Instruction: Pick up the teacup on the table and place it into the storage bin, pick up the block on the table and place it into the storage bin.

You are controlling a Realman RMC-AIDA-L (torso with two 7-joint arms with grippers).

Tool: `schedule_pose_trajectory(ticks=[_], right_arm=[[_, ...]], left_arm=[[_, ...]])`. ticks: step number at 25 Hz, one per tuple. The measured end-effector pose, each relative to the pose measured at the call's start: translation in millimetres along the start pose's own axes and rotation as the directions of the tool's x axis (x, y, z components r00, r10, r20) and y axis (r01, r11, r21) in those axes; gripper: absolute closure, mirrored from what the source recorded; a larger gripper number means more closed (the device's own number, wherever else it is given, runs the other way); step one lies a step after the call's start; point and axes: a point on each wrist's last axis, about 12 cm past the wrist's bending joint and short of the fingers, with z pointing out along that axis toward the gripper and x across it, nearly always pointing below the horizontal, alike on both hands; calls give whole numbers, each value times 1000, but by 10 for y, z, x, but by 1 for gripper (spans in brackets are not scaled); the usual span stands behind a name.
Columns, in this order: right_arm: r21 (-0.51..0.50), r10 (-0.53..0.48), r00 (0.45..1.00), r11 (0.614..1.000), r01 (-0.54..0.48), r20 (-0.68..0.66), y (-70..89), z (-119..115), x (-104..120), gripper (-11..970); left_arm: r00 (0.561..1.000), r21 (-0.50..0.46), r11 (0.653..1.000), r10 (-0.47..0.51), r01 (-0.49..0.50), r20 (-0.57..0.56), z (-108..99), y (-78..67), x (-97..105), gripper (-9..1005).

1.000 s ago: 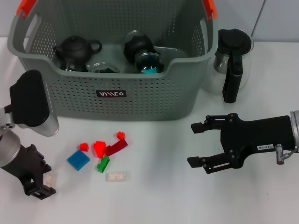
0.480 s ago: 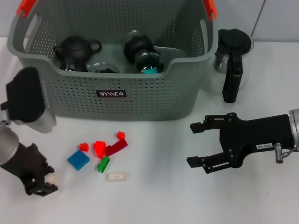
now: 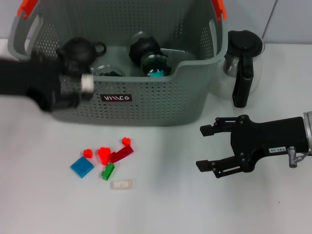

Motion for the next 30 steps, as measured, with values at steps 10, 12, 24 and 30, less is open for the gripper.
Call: schedule_pose_trajectory(ticks=[10, 12, 24, 30], right_arm=[[-15, -4, 1000, 1000, 4, -3, -16, 39, -65, 45], [-17, -1, 1000, 1000, 1, -8, -18, 44, -70, 45], [-23, 2, 1000, 1000, -3, -17, -13, 51, -68, 45], [-20, 8, 1000, 1000, -8, -18, -6, 39, -46, 44]], left_arm=[[964, -271, 934, -187, 234, 188, 458, 788, -261, 567], [959, -294, 914, -248, 279, 139, 616, 921, -241, 565], [952, -254, 933, -287, 254, -105, 1207, 984, -331, 311], [979, -117, 982, -164, 150, -121, 904, 672, -552, 176]])
